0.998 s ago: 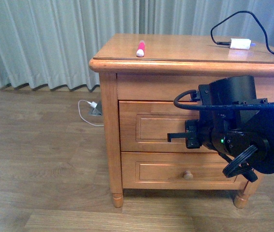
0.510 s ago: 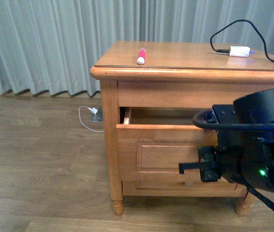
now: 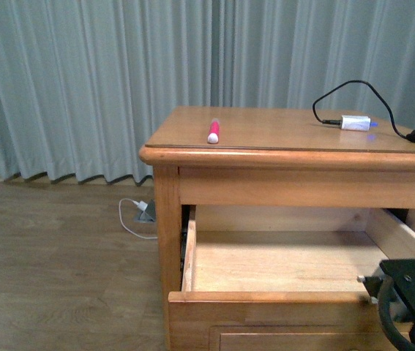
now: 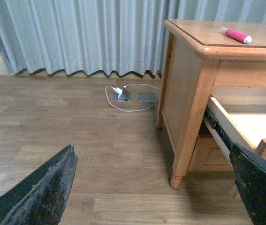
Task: Place pink marker in drawer with both arms
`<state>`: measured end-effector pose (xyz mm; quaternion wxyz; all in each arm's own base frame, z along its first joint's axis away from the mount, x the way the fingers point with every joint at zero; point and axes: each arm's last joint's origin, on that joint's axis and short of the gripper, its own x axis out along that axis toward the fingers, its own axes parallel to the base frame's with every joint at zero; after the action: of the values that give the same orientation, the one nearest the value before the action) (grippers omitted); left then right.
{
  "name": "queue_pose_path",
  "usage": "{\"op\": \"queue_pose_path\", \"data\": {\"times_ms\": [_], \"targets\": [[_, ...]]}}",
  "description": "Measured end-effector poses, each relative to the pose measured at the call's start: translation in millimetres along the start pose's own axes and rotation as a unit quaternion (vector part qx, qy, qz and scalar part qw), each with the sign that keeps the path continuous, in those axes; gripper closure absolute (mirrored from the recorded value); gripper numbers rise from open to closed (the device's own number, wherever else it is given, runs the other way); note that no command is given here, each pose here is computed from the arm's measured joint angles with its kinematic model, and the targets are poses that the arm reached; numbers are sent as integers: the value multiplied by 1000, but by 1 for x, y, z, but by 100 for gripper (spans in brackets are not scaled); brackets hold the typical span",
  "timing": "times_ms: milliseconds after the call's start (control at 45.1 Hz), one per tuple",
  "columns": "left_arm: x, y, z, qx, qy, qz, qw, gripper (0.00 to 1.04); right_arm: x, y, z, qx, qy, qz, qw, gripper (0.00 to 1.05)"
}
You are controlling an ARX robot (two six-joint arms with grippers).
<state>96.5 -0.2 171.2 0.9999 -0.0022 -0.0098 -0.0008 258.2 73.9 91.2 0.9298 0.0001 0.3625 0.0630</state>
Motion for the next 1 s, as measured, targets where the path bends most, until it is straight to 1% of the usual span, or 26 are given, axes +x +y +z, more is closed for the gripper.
{"op": "queue_pose_path", "data": {"times_ms": [89, 133, 266, 288, 355, 532, 621, 710, 798, 998], "targets": [[0, 0, 0, 0, 0, 0, 1000, 6, -13, -6, -4, 17, 0, -17, 1000, 41], [0, 0, 0, 0, 0, 0, 1000, 6, -19, -7, -3, 22, -3, -18, 1000, 35], [0, 0, 0, 0, 0, 0, 1000, 6, -58, -10, 7, 40, -29, 4, 999, 9], [0, 0, 0, 0, 0, 0, 1000, 6, -63, -11, 8, 43, -33, 7, 999, 7], [0, 0, 0, 0, 0, 0, 1000, 6, -85, -14, 13, 49, -49, 14, 997, 9], [0, 0, 0, 0, 0, 0, 1000, 6, -160, -27, 27, 62, -115, 40, 991, 8], [0, 0, 0, 0, 0, 0, 1000, 6, -185, -27, 31, 56, -142, 48, 987, 8], [0, 0, 0, 0, 0, 0, 1000, 6, -198, -27, 34, 49, -160, 50, 985, 8], [0, 0, 0, 0, 0, 0, 1000, 6, -202, -27, 35, 42, -174, 38, 983, 8], [0, 0, 0, 0, 0, 0, 1000, 6, -201, -26, 35, 38, -174, 36, 983, 8]]}}
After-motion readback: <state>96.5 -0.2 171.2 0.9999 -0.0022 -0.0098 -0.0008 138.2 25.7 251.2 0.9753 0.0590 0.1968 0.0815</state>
